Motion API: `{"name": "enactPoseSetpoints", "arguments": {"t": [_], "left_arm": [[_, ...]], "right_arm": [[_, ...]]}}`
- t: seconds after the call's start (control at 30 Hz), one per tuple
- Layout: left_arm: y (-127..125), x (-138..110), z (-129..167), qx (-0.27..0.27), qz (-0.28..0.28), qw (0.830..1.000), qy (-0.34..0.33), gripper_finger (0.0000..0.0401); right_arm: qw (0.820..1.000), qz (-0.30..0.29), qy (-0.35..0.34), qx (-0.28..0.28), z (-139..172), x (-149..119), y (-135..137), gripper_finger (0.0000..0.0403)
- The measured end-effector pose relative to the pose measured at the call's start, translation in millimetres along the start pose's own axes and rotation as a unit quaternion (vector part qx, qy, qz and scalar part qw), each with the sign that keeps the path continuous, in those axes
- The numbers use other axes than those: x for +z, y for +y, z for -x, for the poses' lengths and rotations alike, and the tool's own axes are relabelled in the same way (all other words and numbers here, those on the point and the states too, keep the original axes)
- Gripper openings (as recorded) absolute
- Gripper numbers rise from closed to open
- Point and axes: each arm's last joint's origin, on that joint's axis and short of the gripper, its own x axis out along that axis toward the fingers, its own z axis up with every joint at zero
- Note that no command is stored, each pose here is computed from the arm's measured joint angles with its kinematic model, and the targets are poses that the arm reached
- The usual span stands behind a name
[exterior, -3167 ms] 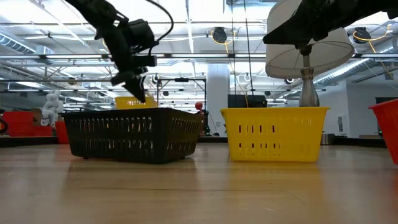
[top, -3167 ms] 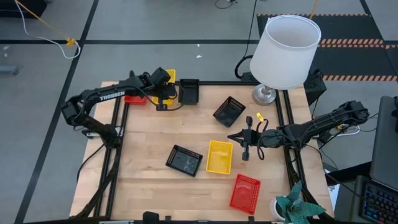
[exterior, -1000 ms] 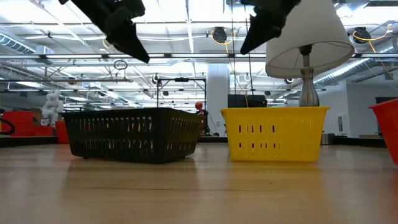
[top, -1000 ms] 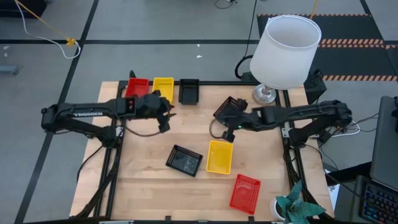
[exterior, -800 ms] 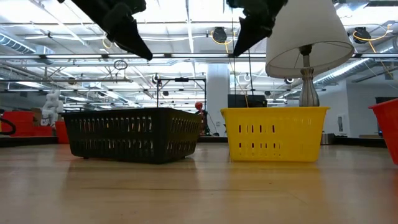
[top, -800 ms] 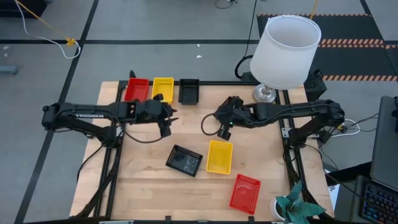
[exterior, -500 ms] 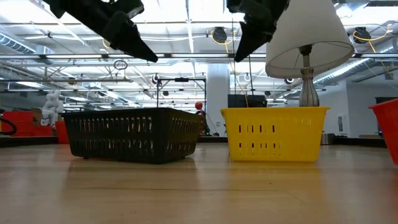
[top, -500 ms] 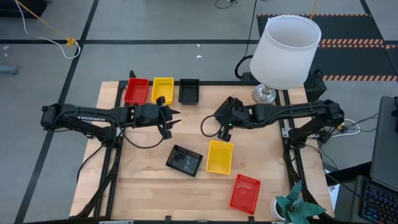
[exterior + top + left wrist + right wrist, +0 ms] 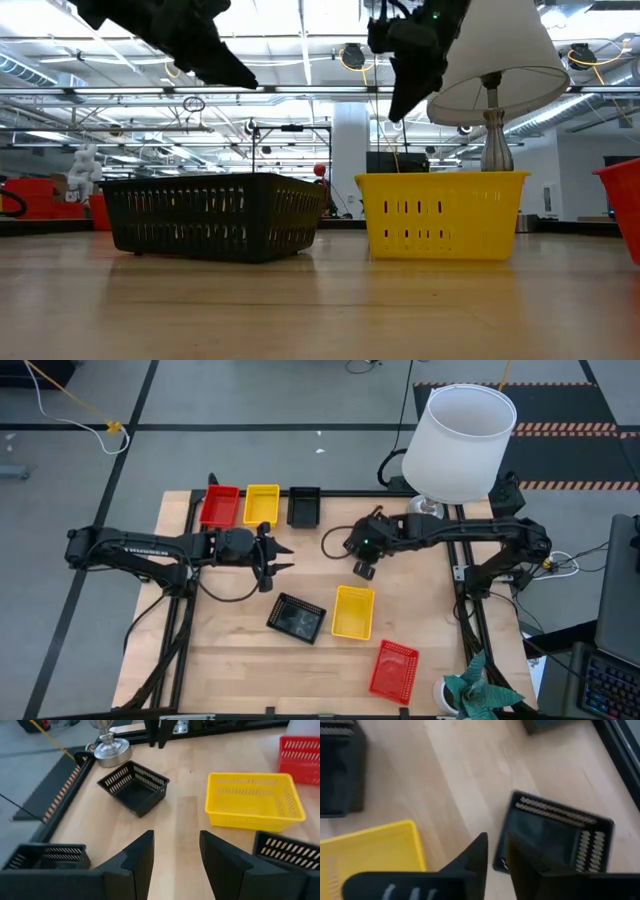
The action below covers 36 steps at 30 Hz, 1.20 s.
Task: Stack baskets by color
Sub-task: Stack the top right black bin on top of the top left black bin
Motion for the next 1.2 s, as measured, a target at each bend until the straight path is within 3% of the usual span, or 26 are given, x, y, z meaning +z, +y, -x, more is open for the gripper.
{"name": "enactPoseSetpoints", "arguments": {"t": [0.1,0.3,0.57,0.87,1.2], "left_arm": [[0.1,-0.5,-1.1,0.000,0.032,0.999,0.002,0.0161],[-0.1,-1.3,-2.1,0.000,0.033,0.999,0.006,0.0161],[-0.4,-2.6,-2.1,-0.001,0.033,0.999,0.013,0.0161],[-0.6,-4.1,-2.0,-0.002,0.033,0.999,0.020,0.0161],[-0.6,-3.9,-2.0,-0.002,0.033,0.999,0.019,0.0161]], "right_arm": [[1.000,-0.009,0.009,-0.005,-1.6,-0.3,-5.3,0.0091],[1.000,-0.011,0.014,-0.005,-19.0,4.7,-3.9,0.0144],[0.996,-0.039,0.077,-0.008,-60.2,3.7,-5.1,0.0194],[0.991,-0.054,0.123,-0.021,-93.3,-1.3,-1.6,0.0208],[0.989,-0.070,0.110,-0.076,-95.2,-1.1,-4.4,0.0208]]}}
